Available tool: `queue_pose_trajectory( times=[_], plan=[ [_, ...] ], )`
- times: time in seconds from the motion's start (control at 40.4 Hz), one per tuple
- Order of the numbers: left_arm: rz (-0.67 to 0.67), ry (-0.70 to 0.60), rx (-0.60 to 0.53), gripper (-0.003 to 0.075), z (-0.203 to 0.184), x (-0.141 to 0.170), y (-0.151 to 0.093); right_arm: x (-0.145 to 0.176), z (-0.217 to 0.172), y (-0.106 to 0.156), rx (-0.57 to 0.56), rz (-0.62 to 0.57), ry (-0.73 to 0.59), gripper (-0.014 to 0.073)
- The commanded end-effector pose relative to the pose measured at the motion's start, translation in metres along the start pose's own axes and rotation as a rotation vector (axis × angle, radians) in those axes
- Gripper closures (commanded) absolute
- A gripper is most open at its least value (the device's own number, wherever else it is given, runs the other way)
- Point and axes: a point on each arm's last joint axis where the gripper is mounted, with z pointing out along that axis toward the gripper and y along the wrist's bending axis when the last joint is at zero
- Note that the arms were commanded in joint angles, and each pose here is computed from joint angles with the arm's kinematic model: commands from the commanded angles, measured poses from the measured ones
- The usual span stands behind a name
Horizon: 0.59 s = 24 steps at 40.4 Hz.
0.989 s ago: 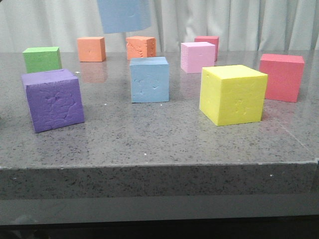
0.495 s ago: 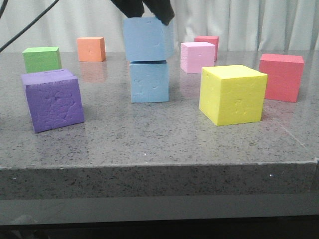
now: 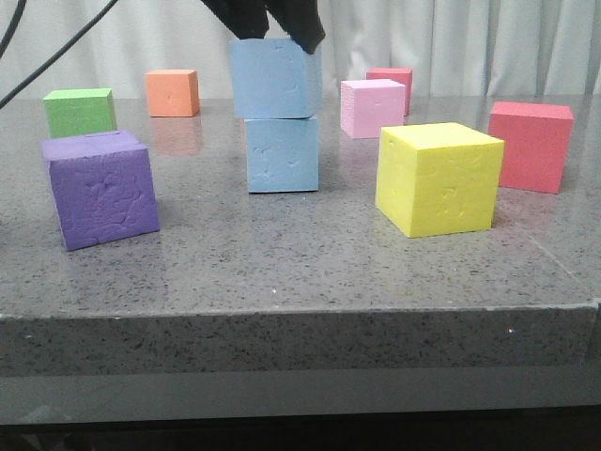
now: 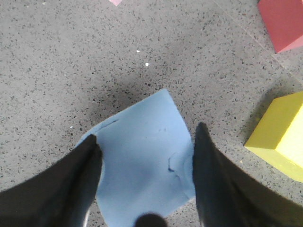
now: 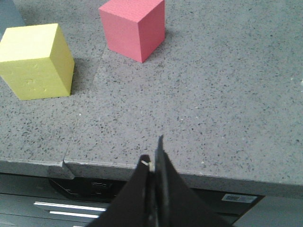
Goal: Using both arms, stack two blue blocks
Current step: 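Carry the cube over the placed blue cube and lower it on top, then open the left gripper and release the stacked blue cube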
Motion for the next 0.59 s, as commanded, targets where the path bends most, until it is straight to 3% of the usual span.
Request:
queue_pose_trajectory(
  times=[0.0,0.272,0.569],
  plan=[
    [-0.009,-0.093,0.002,0.0407,-0.0254,-0.0073,-0.0048,-0.0128,-0.0040,0.0008,-0.002,-0.022,-0.087,0.0663],
    [-0.009,-0.091,0.002,0.0170,-0.0254,-0.0071,-0.0048,-0.0128,-0.0040,0.0008,-0.002,-0.022,-0.087,0.0663],
    [-0.006,-0.106,0.001,0.0160,-0.0327,-0.0095,-0.0051,-0.0128,-0.0040,0.0008,-0.002,-0.022,-0.087,0.0663]
  ],
)
